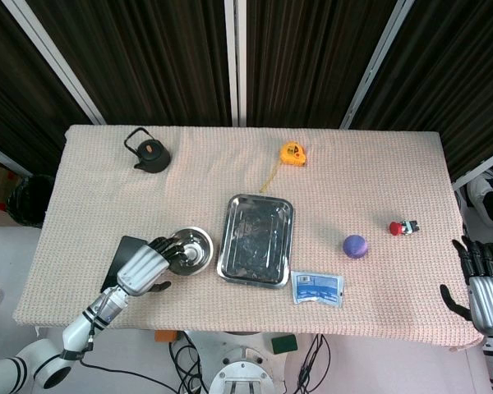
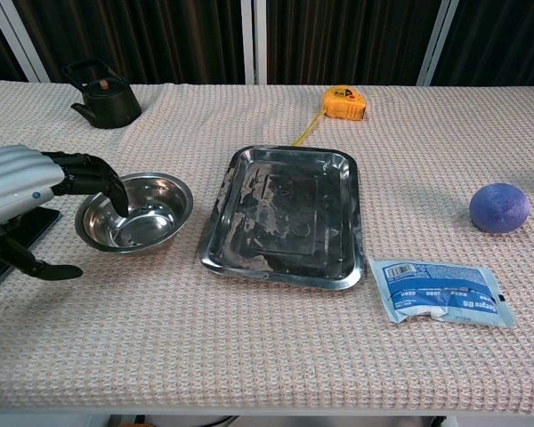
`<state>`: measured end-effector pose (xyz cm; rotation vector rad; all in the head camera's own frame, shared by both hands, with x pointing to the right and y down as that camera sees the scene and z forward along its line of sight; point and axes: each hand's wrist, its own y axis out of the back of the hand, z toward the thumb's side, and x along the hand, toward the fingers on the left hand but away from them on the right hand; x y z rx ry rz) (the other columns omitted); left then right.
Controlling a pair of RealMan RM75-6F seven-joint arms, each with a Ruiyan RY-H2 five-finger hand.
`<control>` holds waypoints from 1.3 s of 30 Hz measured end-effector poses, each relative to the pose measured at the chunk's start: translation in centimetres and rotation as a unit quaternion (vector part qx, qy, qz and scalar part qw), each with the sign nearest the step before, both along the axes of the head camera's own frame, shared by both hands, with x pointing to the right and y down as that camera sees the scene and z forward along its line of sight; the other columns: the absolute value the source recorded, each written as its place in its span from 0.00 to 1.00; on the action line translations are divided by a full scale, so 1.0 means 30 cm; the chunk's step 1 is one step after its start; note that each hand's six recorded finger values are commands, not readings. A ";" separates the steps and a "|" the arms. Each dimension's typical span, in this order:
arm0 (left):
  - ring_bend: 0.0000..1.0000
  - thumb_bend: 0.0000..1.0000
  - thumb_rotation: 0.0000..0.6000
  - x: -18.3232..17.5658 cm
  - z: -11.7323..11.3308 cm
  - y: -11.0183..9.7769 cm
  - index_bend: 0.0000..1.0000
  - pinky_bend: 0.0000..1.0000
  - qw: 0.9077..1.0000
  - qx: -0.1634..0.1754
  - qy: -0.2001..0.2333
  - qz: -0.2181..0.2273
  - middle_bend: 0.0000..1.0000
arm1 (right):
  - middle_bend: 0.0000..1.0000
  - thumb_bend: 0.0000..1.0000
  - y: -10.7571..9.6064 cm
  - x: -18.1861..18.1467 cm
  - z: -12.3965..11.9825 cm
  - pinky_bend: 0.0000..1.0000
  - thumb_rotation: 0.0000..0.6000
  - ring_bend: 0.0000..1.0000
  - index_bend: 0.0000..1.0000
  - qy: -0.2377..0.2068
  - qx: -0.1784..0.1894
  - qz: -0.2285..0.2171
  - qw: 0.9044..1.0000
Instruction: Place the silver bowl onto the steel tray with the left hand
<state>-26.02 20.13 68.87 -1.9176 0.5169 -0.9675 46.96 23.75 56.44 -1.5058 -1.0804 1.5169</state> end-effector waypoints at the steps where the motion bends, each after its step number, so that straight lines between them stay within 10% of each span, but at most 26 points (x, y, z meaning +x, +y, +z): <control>1: 0.19 0.12 1.00 0.004 0.010 0.001 0.36 0.27 1.000 -0.001 -0.003 0.001 0.31 | 0.00 0.34 0.000 0.002 -0.001 0.00 1.00 0.00 0.00 0.000 0.001 0.000 1.000; 24: 0.26 0.34 1.00 0.040 0.079 -0.020 0.65 0.30 0.995 0.075 -0.057 0.041 0.41 | 0.00 0.41 -0.008 0.042 -0.015 0.00 1.00 0.00 0.00 -0.006 0.022 0.010 1.000; 39: 0.30 0.40 1.00 0.085 0.037 -0.053 0.80 0.33 0.990 0.127 -0.016 0.050 0.47 | 0.00 0.43 -0.008 0.053 -0.020 0.00 1.00 0.00 0.00 -0.006 0.027 0.014 1.000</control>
